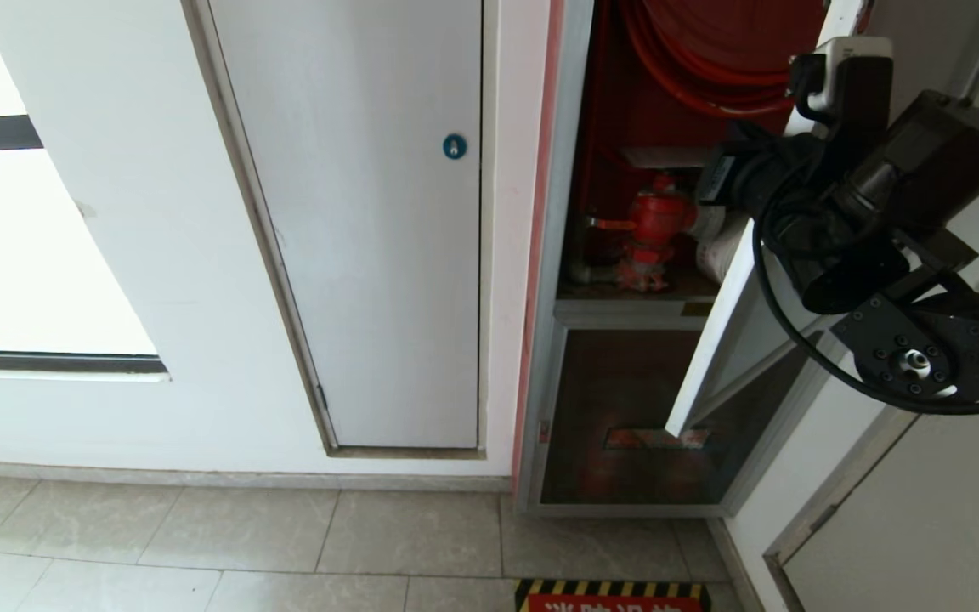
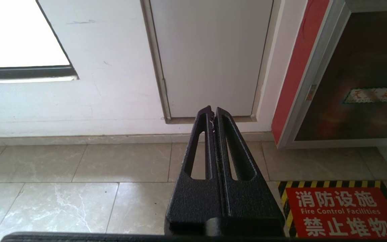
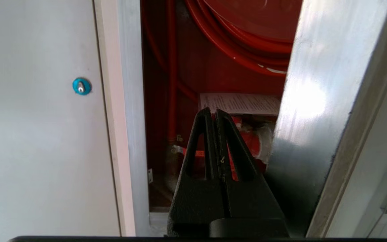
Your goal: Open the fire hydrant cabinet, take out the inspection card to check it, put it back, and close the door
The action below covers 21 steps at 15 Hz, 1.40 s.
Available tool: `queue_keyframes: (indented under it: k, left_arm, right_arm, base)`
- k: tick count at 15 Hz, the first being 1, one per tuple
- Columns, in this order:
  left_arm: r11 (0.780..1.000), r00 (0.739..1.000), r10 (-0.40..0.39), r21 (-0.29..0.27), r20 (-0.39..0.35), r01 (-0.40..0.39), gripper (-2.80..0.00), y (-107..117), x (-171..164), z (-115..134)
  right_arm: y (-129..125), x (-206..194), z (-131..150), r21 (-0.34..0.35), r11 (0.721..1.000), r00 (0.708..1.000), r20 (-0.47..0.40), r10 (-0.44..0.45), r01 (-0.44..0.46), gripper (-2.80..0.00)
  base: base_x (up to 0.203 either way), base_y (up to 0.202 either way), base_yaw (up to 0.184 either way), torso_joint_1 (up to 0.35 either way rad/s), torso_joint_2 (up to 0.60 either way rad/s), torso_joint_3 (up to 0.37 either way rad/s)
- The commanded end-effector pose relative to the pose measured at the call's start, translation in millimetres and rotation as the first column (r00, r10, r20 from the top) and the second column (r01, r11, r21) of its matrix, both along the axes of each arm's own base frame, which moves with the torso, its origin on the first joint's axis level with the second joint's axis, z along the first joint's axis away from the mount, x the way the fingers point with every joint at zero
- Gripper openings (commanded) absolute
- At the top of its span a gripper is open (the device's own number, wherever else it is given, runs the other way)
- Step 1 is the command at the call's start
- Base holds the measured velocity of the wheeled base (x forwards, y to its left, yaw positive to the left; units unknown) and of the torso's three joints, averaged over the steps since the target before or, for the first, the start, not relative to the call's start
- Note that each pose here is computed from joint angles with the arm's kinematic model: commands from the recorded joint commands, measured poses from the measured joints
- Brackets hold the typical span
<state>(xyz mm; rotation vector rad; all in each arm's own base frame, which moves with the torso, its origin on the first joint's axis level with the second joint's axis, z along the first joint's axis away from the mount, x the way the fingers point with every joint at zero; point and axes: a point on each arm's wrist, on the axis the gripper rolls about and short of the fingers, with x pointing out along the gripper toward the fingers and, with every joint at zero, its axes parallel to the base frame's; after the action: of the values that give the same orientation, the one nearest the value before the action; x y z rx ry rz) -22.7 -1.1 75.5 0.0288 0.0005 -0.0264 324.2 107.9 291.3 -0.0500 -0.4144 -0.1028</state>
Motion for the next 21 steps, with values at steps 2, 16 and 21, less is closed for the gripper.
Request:
queue_keyframes:
  k: [2,16,21]
  left_arm:
    - [1.0,1.0,0.0,0.0,-0.001,0.0,-2.8,0.0,0.0,-0.2]
    - [1.0,1.0,0.0,0.0,-0.002,0.0,-2.8,0.0,0.2,-0.4]
    - [1.0,1.0,0.0,0.0,-0.001,0.0,-2.8,0.0,0.1,0.0]
  right_arm:
    - [-11.7,-12.6,0.4,-0.003,1.0,1.0,-0.007,-0.023,0.023,-2.8]
    - [-41.2,-59.2,-1.5,-0.007,0.998,0.998,-0.027,-0.065,0.065,-2.8]
    - [-53.3,-71.8,-6.4,-0.011,0.995,0.995,-0.042,-0.095,0.095,-2.8]
  base:
    - [0.0,0.0,0.0,0.0,0.0,0.0]
    - [0.0,0.0,0.0,0.0,0.0,0.0]
    - [0.0,0.0,0.0,0.0,0.0,0.0]
